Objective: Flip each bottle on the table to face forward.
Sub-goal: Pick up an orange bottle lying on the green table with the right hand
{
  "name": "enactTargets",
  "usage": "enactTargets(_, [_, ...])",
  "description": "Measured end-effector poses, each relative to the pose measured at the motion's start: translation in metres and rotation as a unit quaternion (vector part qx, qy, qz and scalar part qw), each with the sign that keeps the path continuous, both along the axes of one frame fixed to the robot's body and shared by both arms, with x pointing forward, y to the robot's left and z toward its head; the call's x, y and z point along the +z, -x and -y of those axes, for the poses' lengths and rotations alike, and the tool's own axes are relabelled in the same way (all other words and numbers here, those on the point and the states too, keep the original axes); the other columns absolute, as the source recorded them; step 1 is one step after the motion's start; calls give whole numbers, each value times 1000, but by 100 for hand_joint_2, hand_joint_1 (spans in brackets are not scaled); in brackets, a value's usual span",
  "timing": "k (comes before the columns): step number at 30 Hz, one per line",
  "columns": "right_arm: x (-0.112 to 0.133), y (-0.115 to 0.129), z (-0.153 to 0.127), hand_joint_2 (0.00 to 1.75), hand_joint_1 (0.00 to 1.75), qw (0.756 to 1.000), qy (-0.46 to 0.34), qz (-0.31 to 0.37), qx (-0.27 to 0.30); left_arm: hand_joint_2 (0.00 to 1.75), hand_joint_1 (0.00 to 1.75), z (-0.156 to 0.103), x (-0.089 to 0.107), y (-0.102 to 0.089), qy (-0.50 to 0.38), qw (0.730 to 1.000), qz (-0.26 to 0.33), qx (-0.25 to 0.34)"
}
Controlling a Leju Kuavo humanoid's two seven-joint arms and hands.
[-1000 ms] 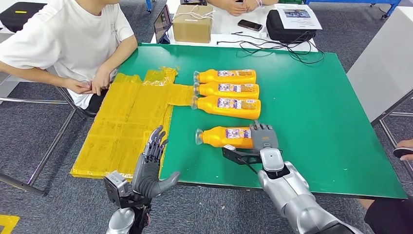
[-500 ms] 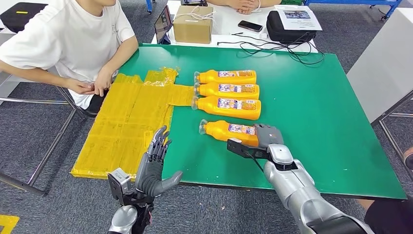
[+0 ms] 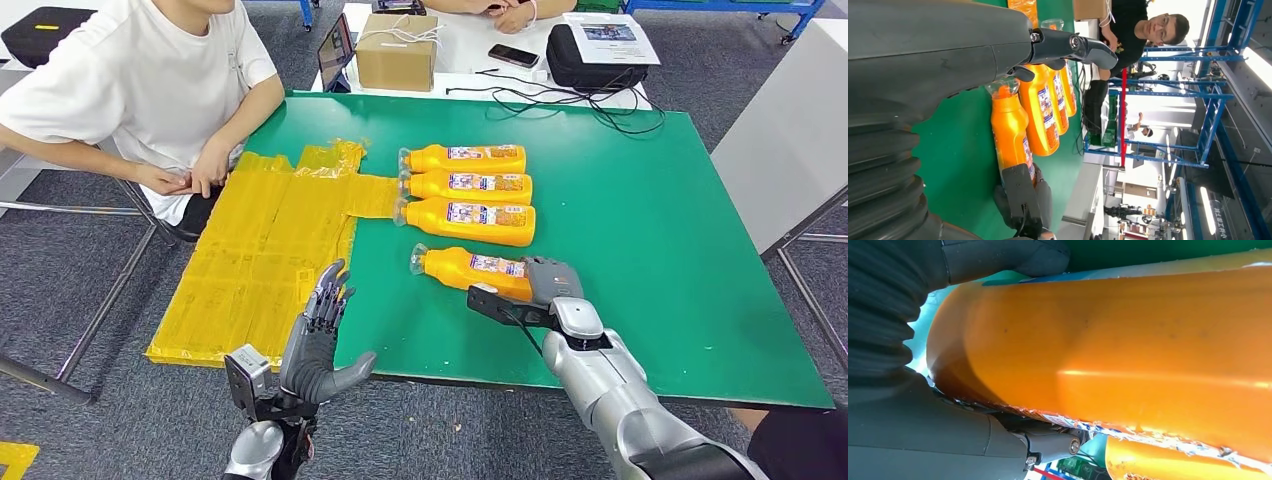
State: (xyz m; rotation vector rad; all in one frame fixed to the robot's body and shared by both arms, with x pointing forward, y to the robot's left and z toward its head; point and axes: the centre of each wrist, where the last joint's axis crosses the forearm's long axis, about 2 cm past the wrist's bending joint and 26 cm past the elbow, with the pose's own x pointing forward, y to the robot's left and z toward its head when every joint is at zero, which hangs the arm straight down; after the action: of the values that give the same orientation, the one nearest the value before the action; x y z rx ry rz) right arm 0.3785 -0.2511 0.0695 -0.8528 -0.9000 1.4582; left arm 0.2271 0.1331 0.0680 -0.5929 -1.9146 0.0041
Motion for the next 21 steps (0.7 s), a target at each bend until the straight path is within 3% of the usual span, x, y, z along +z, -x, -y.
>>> enactTargets(4, [-1,1,0,175,175,1000,-26,0,11,175,0,0,0,0,1,1000,1,1])
enactTargets(9, [-7,7,5,175,175,976,-215,-4,37,175,0,-2,-1,1,11,1000,4,5])
enactTargets(12, [-19,24,-6,175,175,941,-336,11,40,175,0,-4,-2,4,25,1000,-1,6])
enactTargets(16, [-27,63,-36,175,175,867,-491,85,10,175,0,-4,-7,16,118,989,-65,-54])
enactTargets(21, [-7,104,-60,175,175,802,-567,185,-42,175,0,-7,-18,34,174,976,-90,-95])
